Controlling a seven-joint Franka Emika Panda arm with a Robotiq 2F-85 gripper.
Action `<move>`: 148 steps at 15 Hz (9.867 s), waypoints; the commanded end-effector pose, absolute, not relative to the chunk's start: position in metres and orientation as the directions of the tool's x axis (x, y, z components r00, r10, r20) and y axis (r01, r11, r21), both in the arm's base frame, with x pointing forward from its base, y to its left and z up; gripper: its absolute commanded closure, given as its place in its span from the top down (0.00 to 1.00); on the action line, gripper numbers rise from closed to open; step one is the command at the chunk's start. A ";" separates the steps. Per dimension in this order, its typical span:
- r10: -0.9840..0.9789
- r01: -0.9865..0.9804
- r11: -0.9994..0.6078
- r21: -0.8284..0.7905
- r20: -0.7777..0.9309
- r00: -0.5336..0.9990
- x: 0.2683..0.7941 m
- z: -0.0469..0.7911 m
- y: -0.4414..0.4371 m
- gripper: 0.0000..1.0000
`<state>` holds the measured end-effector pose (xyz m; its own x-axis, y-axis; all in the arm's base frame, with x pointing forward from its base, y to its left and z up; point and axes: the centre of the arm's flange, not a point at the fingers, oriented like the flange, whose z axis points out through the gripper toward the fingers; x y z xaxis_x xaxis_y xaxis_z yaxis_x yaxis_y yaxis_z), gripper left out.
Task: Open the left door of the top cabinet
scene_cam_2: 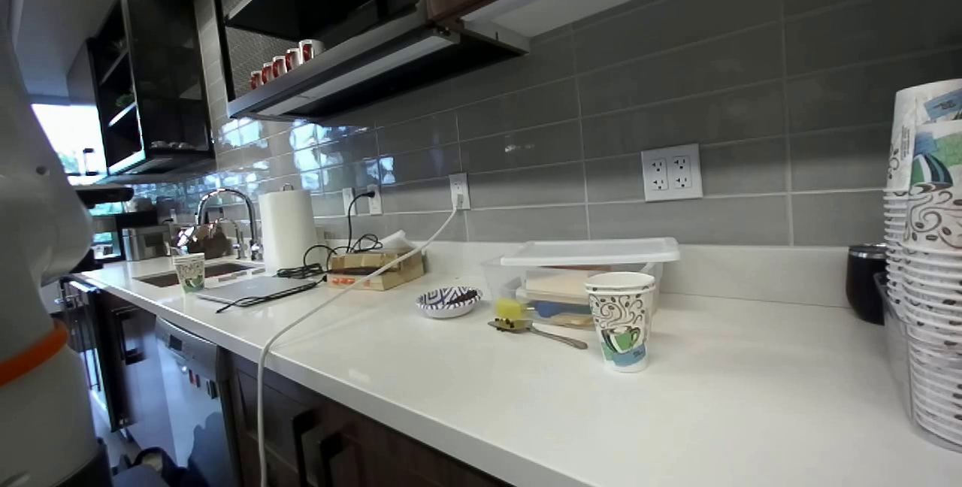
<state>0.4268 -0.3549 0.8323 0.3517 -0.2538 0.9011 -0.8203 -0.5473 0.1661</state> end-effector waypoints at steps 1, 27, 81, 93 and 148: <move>-0.256 -0.870 -0.481 0.107 0.932 0.257 0.450 0.850 -0.375 1.00; -0.171 -0.961 -0.215 0.173 0.962 0.212 0.357 0.896 -0.409 1.00; -0.216 -0.821 -0.265 0.506 0.798 0.562 0.071 0.845 -0.241 1.00; -0.209 -0.817 -0.287 0.500 0.800 0.563 0.073 0.843 -0.246 1.00; -0.152 -0.718 -0.681 0.144 0.931 0.331 0.362 0.826 -0.248 1.00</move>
<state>0.3913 -0.2457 0.8140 0.2921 -0.1720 0.9408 -0.7312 -0.6742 0.1038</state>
